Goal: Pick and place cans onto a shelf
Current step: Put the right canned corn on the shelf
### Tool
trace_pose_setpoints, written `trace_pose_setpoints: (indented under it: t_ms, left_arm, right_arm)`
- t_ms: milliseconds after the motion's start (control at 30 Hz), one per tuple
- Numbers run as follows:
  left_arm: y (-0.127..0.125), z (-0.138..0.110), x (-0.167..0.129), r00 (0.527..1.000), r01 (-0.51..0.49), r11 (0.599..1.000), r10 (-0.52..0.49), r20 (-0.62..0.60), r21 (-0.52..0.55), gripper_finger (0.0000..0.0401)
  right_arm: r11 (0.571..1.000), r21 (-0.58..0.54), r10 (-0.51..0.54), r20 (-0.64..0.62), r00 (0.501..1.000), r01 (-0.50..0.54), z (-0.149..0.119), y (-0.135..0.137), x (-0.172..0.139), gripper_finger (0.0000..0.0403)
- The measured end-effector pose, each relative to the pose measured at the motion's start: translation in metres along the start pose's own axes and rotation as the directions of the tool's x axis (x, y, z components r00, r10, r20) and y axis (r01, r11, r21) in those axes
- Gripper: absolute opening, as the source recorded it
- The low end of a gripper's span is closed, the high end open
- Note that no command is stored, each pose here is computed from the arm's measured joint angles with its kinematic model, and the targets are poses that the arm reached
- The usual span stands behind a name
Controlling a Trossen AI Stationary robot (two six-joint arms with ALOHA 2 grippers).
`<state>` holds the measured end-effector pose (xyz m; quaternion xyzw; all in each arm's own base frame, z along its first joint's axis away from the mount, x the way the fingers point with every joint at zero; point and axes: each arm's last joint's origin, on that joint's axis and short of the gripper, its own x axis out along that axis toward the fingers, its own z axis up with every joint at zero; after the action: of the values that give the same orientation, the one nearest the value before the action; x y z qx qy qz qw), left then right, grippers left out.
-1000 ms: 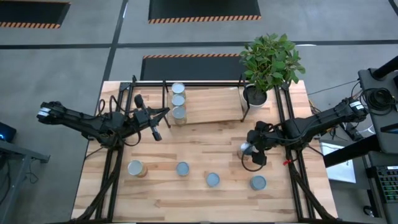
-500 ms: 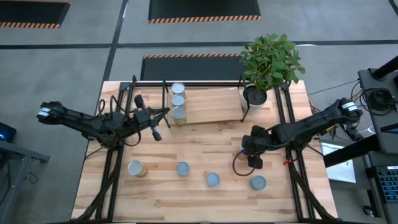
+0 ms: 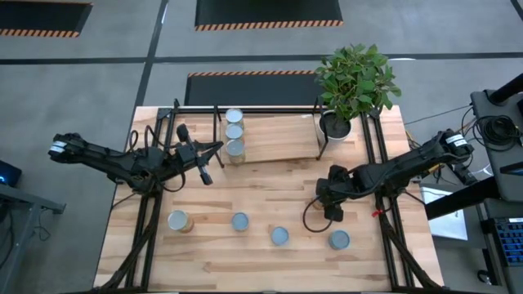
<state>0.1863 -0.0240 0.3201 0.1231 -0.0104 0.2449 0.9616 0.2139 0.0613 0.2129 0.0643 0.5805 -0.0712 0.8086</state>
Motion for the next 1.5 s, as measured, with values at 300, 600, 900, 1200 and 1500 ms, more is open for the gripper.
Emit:
trace_pose_setpoints:
  t_ms: [300,600,900,1200,1500]
  left_arm:
    - [0.000,0.000,0.000,1.000,0.000,1.000,0.000,0.000,0.000,0.0000]
    - [0.000,0.000,0.000,1.000,0.000,1.000,0.000,0.001,-0.001,0.0000]
    - [0.000,0.000,0.000,1.000,0.000,1.000,0.000,0.001,-0.001,0.0000]
    - [0.000,0.000,0.000,1.000,0.000,1.000,0.000,0.001,-0.001,0.0000]
    - [0.000,0.000,0.000,1.000,0.000,1.000,0.000,0.001,-0.001,0.0000]
  right_arm:
    - [0.999,-0.040,0.001,0.060,0.998,0.002,0.005,0.002,0.000,0.0325]
    - [0.998,-0.057,0.024,0.172,0.985,-0.014,0.042,0.001,-0.019,0.0324]
    - [0.965,-0.255,-0.017,0.176,0.984,0.063,0.113,-0.007,-0.033,0.0324]
    - [0.890,-0.455,0.037,0.150,0.988,0.036,0.181,-0.045,-0.031,0.0324]
    - [0.877,-0.477,0.030,0.170,0.985,0.055,0.209,-0.104,-0.021,0.0325]
